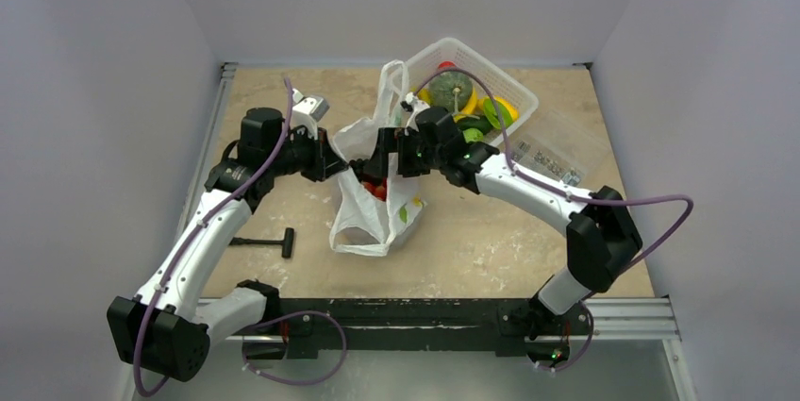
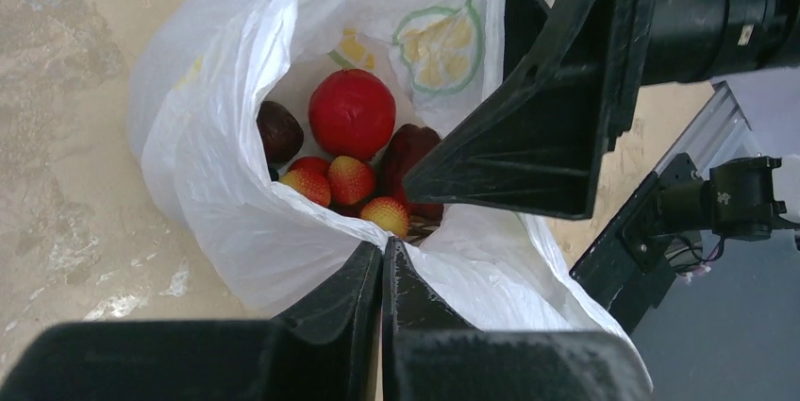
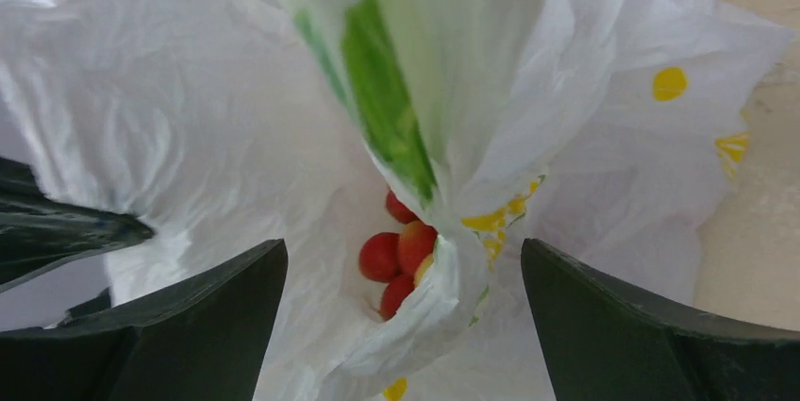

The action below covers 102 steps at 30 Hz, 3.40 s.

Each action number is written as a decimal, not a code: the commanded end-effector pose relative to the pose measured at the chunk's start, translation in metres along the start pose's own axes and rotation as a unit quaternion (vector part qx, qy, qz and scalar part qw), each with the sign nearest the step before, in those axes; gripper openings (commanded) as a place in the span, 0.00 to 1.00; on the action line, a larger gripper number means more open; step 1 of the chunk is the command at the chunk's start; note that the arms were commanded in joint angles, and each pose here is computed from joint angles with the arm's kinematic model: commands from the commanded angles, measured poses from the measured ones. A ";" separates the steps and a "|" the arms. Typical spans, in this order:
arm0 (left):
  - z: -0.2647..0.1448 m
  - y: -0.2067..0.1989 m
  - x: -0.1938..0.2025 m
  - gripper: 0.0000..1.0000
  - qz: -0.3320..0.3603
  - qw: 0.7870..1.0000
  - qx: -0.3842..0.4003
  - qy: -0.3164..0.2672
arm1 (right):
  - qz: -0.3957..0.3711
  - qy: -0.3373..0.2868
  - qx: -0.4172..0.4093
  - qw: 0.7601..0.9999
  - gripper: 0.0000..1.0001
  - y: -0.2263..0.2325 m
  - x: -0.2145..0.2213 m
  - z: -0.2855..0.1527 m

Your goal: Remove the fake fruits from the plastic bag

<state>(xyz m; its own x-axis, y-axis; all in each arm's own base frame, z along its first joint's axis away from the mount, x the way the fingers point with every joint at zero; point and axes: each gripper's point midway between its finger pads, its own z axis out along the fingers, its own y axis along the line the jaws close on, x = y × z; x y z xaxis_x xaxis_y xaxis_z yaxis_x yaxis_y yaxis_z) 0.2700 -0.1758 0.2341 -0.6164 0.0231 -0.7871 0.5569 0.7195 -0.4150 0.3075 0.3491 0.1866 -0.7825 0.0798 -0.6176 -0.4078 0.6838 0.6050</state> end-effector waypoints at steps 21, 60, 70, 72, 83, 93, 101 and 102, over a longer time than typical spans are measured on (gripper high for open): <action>-0.020 0.012 -0.021 0.00 0.050 0.994 -0.072 -0.065 | -0.016 -0.090 0.052 0.994 0.20 -0.081 -0.025 -0.078; -0.002 0.014 0.021 0.11 0.033 0.993 -0.081 0.083 | -0.261 -0.068 0.110 0.957 0.49 0.049 -0.006 -0.072; -0.018 0.000 0.022 0.00 0.081 0.992 -0.069 0.065 | -0.287 0.000 0.176 0.942 0.54 0.011 0.018 0.002; -0.019 -0.002 0.021 0.00 0.086 0.992 -0.065 0.056 | -0.291 0.007 0.166 0.942 0.62 0.009 0.024 0.016; -0.010 -0.007 0.029 0.00 0.089 0.992 -0.053 0.072 | -0.291 0.032 0.175 0.940 0.96 -0.024 0.057 0.068; -0.004 0.000 0.035 0.00 0.084 0.990 -0.065 0.091 | -0.280 0.072 0.200 0.936 0.92 -0.062 0.096 0.094; -0.003 0.005 0.038 0.00 0.080 0.989 -0.076 0.103 | -0.281 0.073 0.183 0.939 0.47 -0.060 0.101 0.101; -0.003 0.005 0.037 0.00 0.080 0.989 -0.076 0.103 | -0.283 0.071 0.179 0.940 0.39 -0.057 0.099 0.100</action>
<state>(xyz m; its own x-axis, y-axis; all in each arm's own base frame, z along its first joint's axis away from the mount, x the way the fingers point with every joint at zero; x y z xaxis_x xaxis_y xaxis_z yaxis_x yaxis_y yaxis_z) 0.2430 -0.1688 0.1969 -0.6631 0.2604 -0.7018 0.5601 0.7946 -0.2343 0.3051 0.4030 0.0575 -0.5422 -0.3980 -0.7400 -0.6007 0.7994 0.0103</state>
